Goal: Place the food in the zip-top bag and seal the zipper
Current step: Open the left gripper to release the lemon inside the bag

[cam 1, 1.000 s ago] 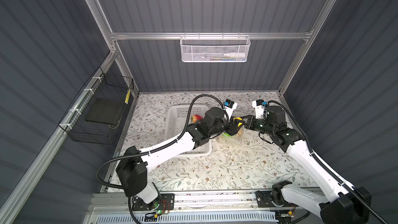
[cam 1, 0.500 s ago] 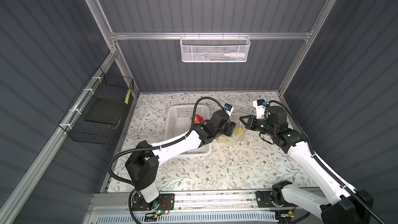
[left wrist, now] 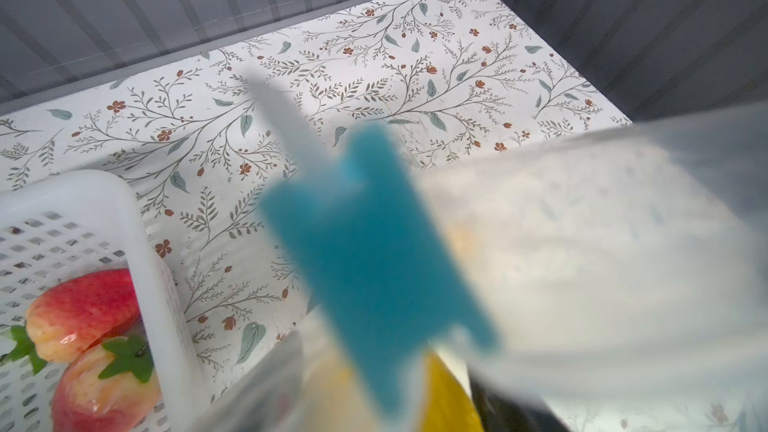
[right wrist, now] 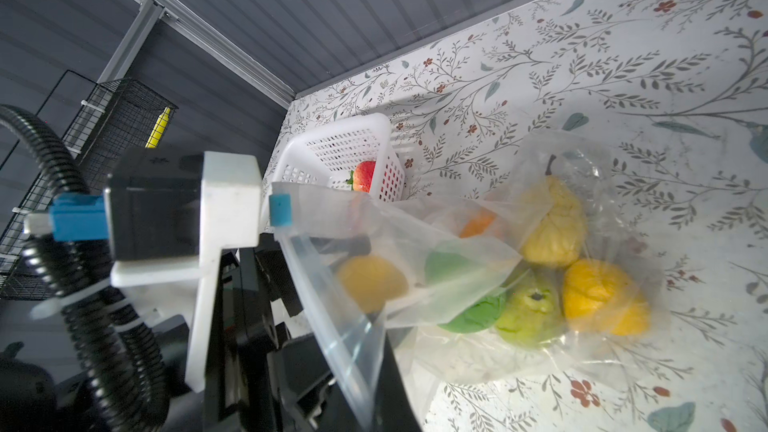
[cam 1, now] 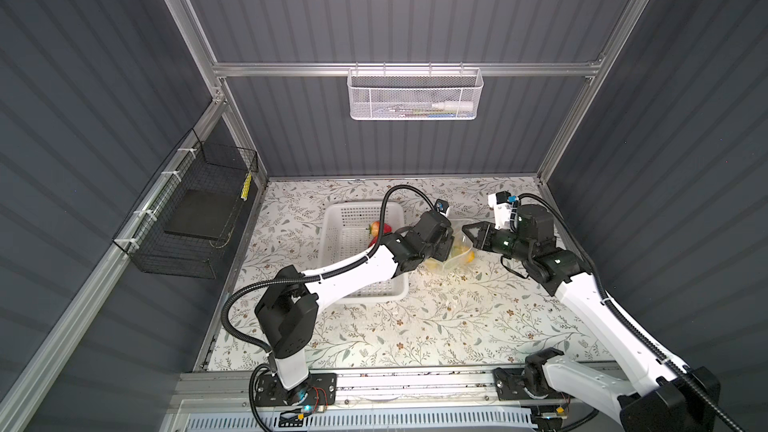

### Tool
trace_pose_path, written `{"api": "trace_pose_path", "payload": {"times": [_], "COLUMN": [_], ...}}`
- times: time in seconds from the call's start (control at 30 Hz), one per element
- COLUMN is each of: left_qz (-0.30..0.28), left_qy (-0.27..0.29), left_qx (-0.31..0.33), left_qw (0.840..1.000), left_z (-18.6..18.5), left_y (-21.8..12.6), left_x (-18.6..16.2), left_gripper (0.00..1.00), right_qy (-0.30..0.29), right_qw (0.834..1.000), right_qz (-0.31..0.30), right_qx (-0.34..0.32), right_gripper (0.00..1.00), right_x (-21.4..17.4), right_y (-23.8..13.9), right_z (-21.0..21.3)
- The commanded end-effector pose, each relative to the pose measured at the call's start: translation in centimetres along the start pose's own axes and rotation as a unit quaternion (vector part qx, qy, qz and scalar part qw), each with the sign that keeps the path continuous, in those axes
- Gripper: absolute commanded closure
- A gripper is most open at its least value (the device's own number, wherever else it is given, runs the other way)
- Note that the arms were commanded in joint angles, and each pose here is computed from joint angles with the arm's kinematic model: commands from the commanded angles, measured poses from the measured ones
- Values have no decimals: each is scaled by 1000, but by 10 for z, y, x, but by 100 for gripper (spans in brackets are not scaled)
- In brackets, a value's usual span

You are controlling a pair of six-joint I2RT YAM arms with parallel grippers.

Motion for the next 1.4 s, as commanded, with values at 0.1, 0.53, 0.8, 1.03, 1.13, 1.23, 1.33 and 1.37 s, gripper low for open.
{"api": "trace_pose_path", "payload": {"times": [0.1, 0.53, 0.8, 1.03, 1.13, 1.23, 1.33, 1.37], "left_qz": [-36, -121, -75, -20, -10, -10, -14, -20], "left_qy": [-21, -57, -43, -34, -34, -29, -22, -20], "left_qx": [-13, -10, 43, 36, 7, -28, -54, -58], "left_qw": [999, 991, 995, 999, 999, 999, 998, 998], "left_z": [1, 20, 34, 30, 24, 16, 9, 8], "left_y": [-27, -93, -88, -64, -57, -52, -49, -50], "left_x": [21, 30, 10, -7, -8, -2, 7, 12], "left_gripper": [22, 12, 14, 35, 50, 69, 96, 100], "right_qy": [-4, -1, -3, -1, -4, -10, -19, -24], "right_qw": [1000, 1000, 1000, 1000, 1000, 1000, 1000, 1000], "right_qz": [1, 0, 0, 2, 0, -4, -10, -10], "right_qx": [11, 14, 20, 16, 8, -2, -8, -10], "right_gripper": [100, 100, 100, 100, 100, 100, 100, 100], "right_x": [-2, -2, -1, -2, -2, 0, 2, 3], "right_y": [-1, -1, -2, -1, -1, -3, -8, -10], "right_z": [3, 4, 6, 5, 3, 3, 6, 7]}}
Point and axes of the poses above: each gripper's point midway between its finger pads, its own y axis out along the fingers, its own z axis along the line the jaws close on, x = y × z, the point moved 8 cm from there along -y, back along the fingers, and after that the axes turned 11 degrees about y, right-handed, at the moved point
